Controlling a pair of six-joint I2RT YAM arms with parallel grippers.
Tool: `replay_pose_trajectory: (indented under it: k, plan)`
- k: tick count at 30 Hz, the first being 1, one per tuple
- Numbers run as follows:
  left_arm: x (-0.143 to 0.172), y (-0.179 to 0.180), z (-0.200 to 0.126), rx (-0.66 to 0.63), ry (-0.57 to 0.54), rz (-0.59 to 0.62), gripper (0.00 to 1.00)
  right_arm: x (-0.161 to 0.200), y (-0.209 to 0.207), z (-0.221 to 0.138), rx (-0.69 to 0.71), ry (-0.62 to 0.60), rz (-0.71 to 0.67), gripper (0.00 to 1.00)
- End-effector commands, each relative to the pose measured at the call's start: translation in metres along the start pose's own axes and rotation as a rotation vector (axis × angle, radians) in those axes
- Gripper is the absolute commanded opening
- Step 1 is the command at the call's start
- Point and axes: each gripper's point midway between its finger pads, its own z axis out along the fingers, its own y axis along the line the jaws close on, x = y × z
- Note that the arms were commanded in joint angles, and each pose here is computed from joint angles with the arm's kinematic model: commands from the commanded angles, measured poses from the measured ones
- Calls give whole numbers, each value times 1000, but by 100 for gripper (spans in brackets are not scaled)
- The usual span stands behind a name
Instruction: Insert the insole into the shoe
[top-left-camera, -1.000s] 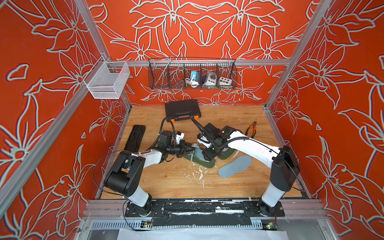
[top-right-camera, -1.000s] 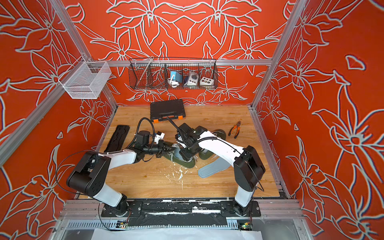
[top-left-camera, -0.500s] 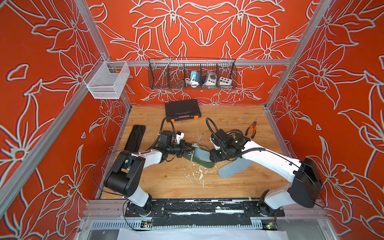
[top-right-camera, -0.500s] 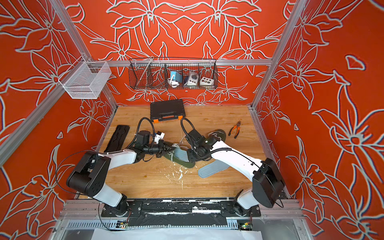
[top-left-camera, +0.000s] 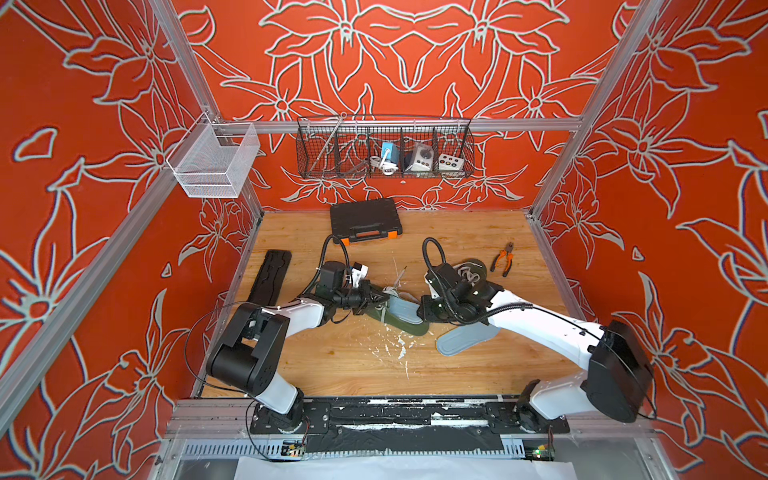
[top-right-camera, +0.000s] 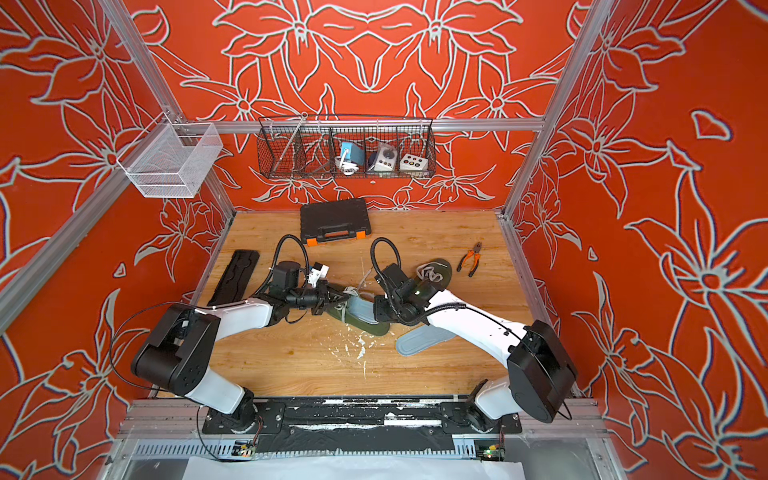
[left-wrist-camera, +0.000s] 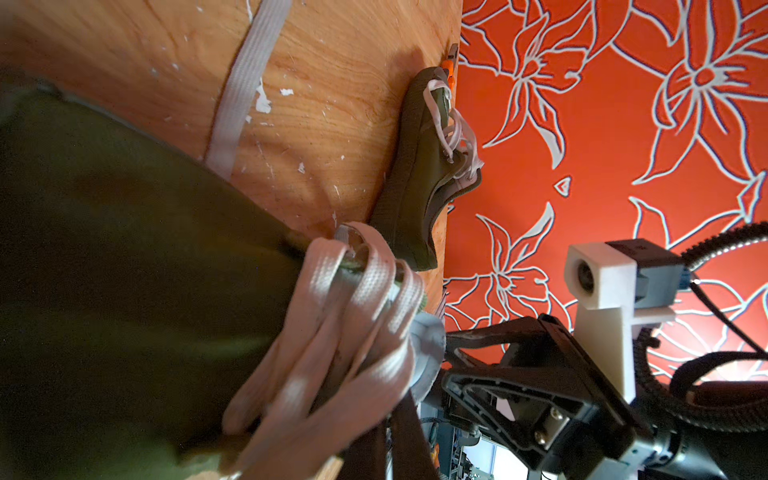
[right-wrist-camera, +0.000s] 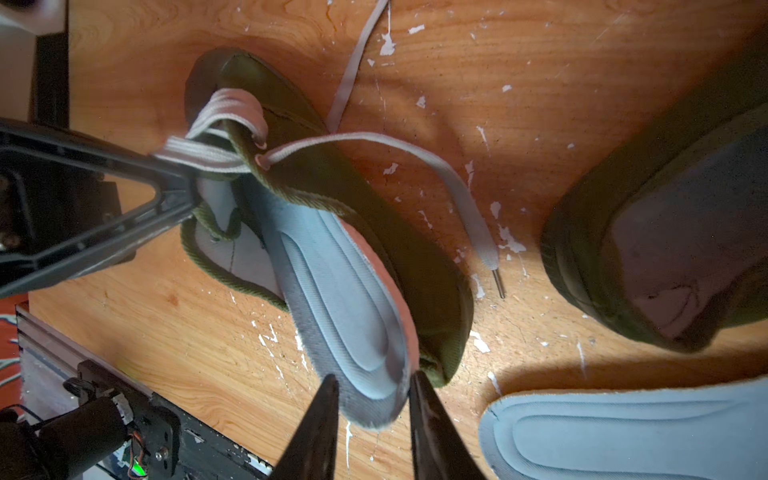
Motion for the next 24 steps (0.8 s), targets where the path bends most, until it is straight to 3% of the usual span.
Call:
replay_pose_trajectory:
  k: [1, 7, 14, 22, 24]
  plan:
    - [-2, -21, -3, 38, -7, 67, 0, 1, 0, 8, -3, 16, 41, 30]
    - [0, -20, -2, 33, -5, 67, 0, 5, -14, 6, 52, 12, 50, 35]
    - [2, -19, 1, 31, -1, 68, 0, 10, -8, 13, 14, 36, 58, 33]
    - [7, -25, 6, 30, 11, 79, 0, -4, 3, 14, 8, 21, 27, 2]
    - [10, -25, 8, 31, 18, 79, 0, -6, 5, 16, 7, 25, 19, 0]
